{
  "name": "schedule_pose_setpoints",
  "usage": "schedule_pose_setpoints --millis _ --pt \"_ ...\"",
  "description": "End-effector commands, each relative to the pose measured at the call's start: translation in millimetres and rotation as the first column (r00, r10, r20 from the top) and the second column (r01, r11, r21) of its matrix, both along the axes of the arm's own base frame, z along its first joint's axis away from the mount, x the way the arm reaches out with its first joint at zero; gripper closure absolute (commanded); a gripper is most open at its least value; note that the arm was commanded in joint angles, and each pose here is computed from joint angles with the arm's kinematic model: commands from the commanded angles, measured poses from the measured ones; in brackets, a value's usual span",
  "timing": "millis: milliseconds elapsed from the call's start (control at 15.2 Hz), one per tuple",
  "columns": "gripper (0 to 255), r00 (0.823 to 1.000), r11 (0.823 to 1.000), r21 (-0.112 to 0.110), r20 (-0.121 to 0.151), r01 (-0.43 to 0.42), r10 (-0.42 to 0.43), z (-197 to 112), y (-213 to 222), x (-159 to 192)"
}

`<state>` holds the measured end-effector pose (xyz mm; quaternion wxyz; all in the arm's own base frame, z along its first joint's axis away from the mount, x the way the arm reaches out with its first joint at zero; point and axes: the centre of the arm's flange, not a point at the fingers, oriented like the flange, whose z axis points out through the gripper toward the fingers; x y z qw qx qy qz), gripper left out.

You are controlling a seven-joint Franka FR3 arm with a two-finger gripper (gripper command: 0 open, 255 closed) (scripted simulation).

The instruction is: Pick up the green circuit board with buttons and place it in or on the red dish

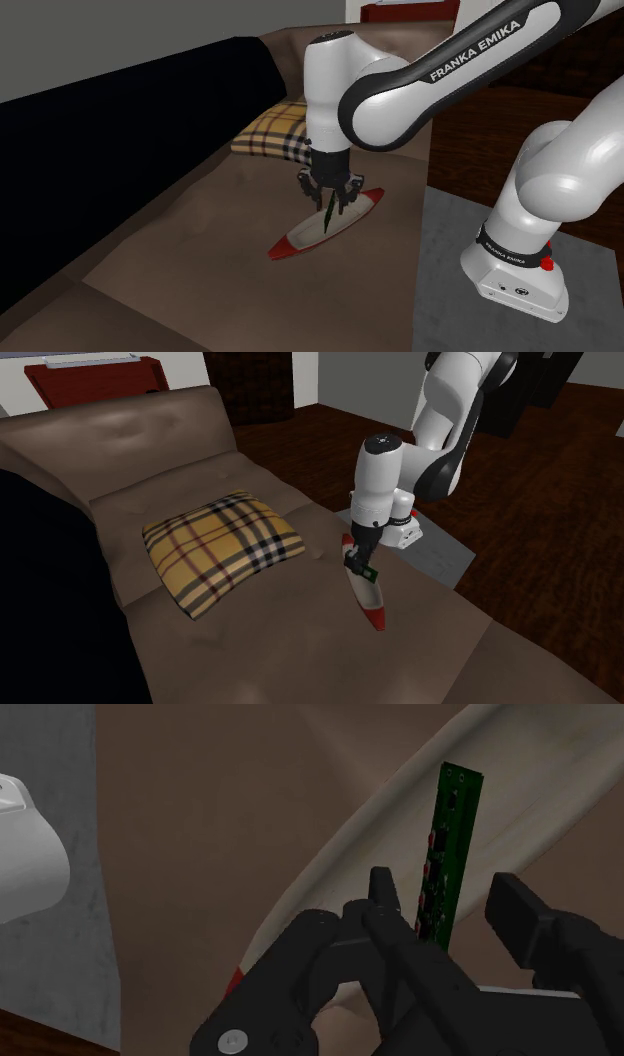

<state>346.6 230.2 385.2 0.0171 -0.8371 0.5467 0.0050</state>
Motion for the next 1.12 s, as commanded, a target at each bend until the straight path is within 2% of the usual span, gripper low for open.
schedule_pose_setpoints --millis 0,264,528,1056 --pt "0 1.0 1.0 0.0 0.0 0.0 0.0 0 0 0" --pt "0 1.0 1.0 0.0 0.0 0.0 0.0 0 0 0" --pt "0 1.0 1.0 0.0 0.0 0.0 0.0 50 -2 -1" --pt "0 1.0 1.0 0.0 0.0 0.0 0.0 50 -2 -1"
